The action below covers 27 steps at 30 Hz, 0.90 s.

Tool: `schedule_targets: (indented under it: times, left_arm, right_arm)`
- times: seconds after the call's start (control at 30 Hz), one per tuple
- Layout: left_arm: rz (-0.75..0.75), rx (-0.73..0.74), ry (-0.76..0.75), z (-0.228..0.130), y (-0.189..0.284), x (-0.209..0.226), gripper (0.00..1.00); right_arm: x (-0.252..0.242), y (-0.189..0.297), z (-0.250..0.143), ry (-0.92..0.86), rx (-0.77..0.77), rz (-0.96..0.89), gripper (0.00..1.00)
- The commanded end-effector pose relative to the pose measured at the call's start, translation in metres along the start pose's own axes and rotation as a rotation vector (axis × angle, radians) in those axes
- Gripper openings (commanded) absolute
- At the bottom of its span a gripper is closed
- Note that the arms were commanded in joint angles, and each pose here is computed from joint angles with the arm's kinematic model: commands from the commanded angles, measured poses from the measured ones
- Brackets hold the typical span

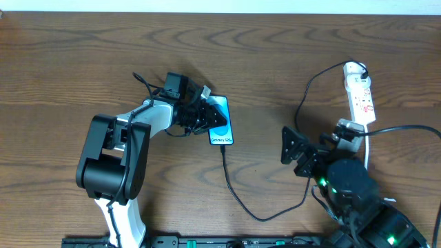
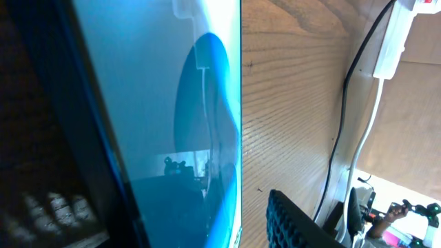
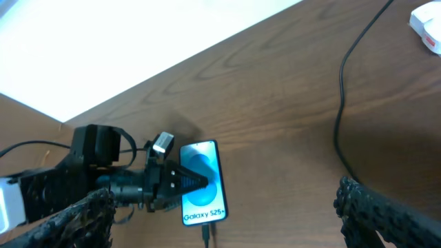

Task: Plug charger to phone and switch on socket
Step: 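Open the left gripper and lift it away from the phone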

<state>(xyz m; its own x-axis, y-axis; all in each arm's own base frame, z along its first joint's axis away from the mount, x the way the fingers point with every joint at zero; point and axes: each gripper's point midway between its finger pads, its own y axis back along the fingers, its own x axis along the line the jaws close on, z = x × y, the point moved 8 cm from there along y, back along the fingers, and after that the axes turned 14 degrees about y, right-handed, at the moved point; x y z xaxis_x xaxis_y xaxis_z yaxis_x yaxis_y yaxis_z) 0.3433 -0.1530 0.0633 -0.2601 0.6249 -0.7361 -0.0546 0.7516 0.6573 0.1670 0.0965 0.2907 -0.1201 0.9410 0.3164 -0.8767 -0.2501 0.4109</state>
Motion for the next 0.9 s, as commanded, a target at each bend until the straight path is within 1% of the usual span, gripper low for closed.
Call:
schedule_targets:
  times: [0.0,0.13,0.27,0.4,0.53,0.7,0.87]
  left_arm:
    - [0.235,-0.094,0.052,0.005,-0.006,0.039,0.45]
    - [0.313,-0.111,0.065,0.003,-0.006,0.046,0.48]
    - [0.319,-0.097,0.021,0.000,-0.009,0.044,0.50]
    - [0.333,-0.096,0.024,0.000,-0.009,0.044,0.50]
    - [0.429,-0.113,0.010,0.002,-0.005,0.043,0.50]
    - [0.536,-0.132,-0.059,0.002,-0.005,0.037,0.50]
    - [0.537,-0.136,-0.049,0.003,-0.003,0.038,0.50]
  right_arm:
    - [0.001,-0.007,0.003,-0.034,-0.005,-0.033,0.99]
    - [0.004,-0.017,0.000,-0.065,0.012,-0.044,0.99]
    - [0.007,-0.026,-0.002,-0.066,0.026,-0.054,0.99]
    - [0.008,-0.032,-0.006,-0.074,0.046,-0.068,0.99]
    - [0.008,-0.036,-0.008,-0.079,0.058,-0.076,0.99]
    - [0.008,-0.037,-0.009,-0.074,0.066,-0.081,0.99]
    - [0.006,-0.037,-0.012,-0.065,0.084,-0.093,0.99]
